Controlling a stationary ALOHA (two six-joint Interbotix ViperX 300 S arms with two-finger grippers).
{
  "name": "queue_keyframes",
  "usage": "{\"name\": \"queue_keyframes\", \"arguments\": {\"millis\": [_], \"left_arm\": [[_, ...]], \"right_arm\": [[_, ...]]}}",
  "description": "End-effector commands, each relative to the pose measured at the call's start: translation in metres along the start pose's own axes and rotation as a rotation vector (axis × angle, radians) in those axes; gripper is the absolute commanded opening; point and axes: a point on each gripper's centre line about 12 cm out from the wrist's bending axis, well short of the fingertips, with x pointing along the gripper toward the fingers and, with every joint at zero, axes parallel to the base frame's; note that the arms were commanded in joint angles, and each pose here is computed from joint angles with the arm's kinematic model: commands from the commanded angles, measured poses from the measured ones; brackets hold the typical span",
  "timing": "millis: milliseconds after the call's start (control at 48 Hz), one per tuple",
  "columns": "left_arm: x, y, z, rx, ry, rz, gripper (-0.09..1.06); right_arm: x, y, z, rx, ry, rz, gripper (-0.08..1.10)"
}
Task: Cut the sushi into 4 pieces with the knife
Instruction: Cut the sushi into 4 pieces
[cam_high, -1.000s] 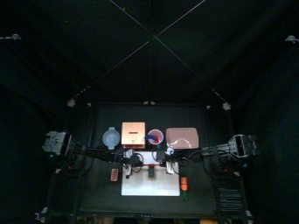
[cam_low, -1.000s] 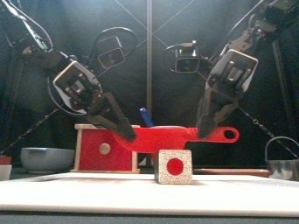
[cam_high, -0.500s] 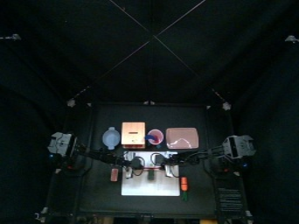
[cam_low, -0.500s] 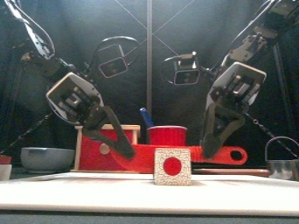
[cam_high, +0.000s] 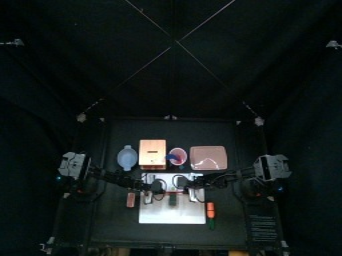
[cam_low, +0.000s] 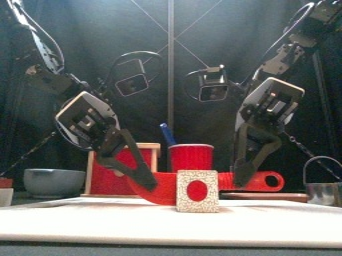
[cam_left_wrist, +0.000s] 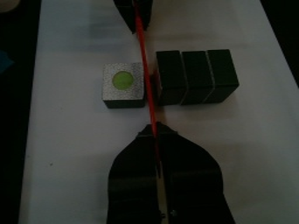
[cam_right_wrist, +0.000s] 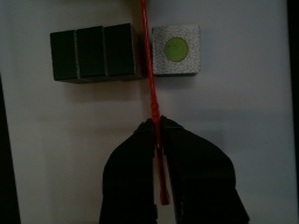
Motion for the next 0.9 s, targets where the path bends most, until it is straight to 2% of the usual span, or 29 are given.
{"name": "queue_keyframes", "arguments": {"millis": [21,188,396,604,708,833,896], "left_arm": [[-0.004,0.011,0.003,0.012,-0.007,0.017,0.2],[-0.01,0.012,0.011,0.04,-0.034,0.014,0.2],[-0.025,0.009,0.03,0.05,-0.096,0.009,0.2],[-0.046,-0.019,0.051,0.094,-0.179,-0.049,0.2],[-0.048,-0.029,0.052,0.109,-0.185,-0.071,0.2],[-0.044,-0.038,0.044,0.106,-0.162,-0.091,0.2],[-0.04,-0.039,0.038,0.096,-0.144,-0.092,0.2]], "right_arm": [[-0.009,-0.015,0.009,0.023,-0.036,-0.025,0.3],[-0.016,-0.014,0.014,0.021,-0.055,-0.021,0.3],[-0.038,0.001,0.03,0.011,-0.125,0.014,0.3],[-0.056,0.03,0.032,-0.022,-0.148,0.08,0.3],[-0.058,0.039,0.03,-0.016,-0.147,0.104,0.3],[-0.054,0.044,0.025,-0.014,-0.132,0.115,0.3],[-0.05,0.046,0.023,-0.012,-0.12,0.119,0.3]]}}
